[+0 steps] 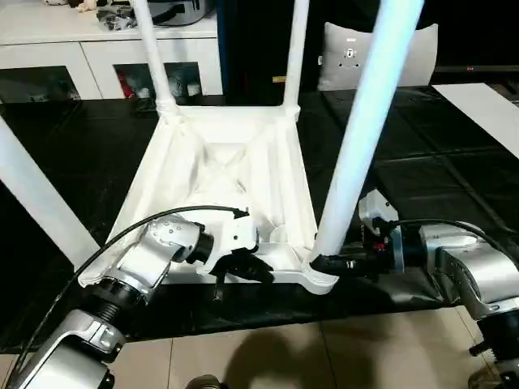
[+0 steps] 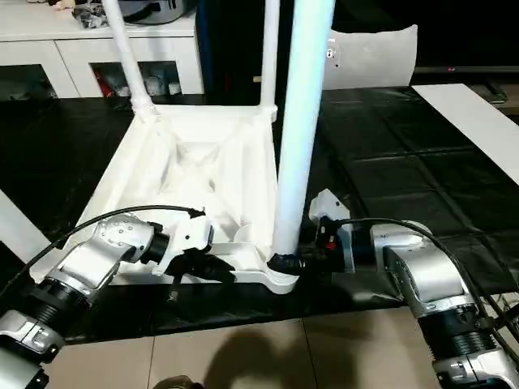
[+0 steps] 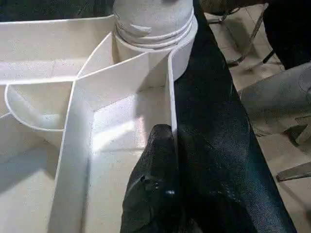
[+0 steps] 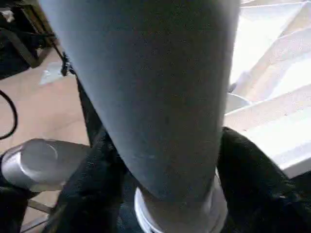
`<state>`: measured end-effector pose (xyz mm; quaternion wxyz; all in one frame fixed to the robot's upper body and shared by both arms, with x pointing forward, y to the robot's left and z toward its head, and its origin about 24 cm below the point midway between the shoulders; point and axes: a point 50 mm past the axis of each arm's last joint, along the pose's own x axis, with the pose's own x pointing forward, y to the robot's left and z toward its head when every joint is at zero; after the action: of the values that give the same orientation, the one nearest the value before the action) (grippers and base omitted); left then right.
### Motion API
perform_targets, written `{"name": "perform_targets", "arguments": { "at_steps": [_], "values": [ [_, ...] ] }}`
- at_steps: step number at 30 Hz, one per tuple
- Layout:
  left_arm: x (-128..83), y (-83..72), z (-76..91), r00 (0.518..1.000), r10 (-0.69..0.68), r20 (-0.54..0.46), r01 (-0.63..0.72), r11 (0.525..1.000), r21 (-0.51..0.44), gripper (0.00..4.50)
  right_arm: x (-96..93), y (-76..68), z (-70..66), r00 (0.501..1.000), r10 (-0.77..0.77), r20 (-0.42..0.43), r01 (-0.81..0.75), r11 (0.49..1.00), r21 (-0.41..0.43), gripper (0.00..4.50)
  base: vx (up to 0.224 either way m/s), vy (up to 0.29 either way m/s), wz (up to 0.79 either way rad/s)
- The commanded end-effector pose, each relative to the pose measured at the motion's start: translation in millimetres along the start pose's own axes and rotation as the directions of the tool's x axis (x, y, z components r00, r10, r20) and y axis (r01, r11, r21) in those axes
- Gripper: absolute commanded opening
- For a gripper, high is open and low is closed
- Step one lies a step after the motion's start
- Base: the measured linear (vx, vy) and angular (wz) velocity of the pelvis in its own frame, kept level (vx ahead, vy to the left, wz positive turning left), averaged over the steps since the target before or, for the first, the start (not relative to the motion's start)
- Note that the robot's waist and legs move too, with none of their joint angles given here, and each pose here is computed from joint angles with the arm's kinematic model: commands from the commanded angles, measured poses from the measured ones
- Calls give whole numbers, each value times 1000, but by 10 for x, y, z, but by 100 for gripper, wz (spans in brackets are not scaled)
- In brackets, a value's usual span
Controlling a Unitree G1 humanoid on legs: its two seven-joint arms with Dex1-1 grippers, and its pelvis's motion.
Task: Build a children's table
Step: Rotate leg to tighten
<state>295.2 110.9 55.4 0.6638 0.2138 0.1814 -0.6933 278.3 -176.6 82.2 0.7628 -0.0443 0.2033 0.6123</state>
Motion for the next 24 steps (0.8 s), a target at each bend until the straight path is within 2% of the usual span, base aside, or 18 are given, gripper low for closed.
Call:
{"name": "perform_targets", "arguments": {
  "at_steps": [1,5,10,14,16,17,20,21,22,23,24],
  "values": [
    [30,-3,116,999,-43,22,42,997,66,0,0,40,2,999,32,-6,-32,999,2,245,0,0,0],
    [25,-6,106,999,-43,23,42,997,61,0,-2,64,-6,999,47,-8,-47,999,12,217,0,0,0],
    [35,25,137,998,1,57,-2,1000,14,0,62,101,22,997,36,72,-41,997,69,208,0,0,0],
    [100,100,258,987,103,125,-97,994,-55,0,208,-21,-19,981,-173,90,163,980,115,208,0,0,0],
    [134,134,299,979,149,137,-140,987,-75,0,262,-96,-33,957,-276,90,261,954,148,207,0,0,0],
    [170,174,331,969,199,144,-186,977,-100,0,314,-159,-37,929,-362,80,345,922,174,207,0,0,0],
    [249,283,422,929,333,164,-304,936,-178,0,422,-299,-27,822,-568,49,540,803,251,206,0,0,0],
    [296,334,499,896,401,191,-358,906,-227,0,466,-356,3,751,-658,55,621,732,280,206,0,0,0],
    [296,334,499,896,401,191,-358,906,-227,0,466,-356,3,751,-658,55,621,732,280,206,0,0,0],
    [320,355,539,879,432,204,-379,890,-252,0,487,-377,22,717,-694,65,651,700,292,206,0,0,0],
    [359,384,601,850,481,212,-416,862,-288,0,559,-343,58,719,-685,115,619,707,342,258,0,0,0]
  ]
}}
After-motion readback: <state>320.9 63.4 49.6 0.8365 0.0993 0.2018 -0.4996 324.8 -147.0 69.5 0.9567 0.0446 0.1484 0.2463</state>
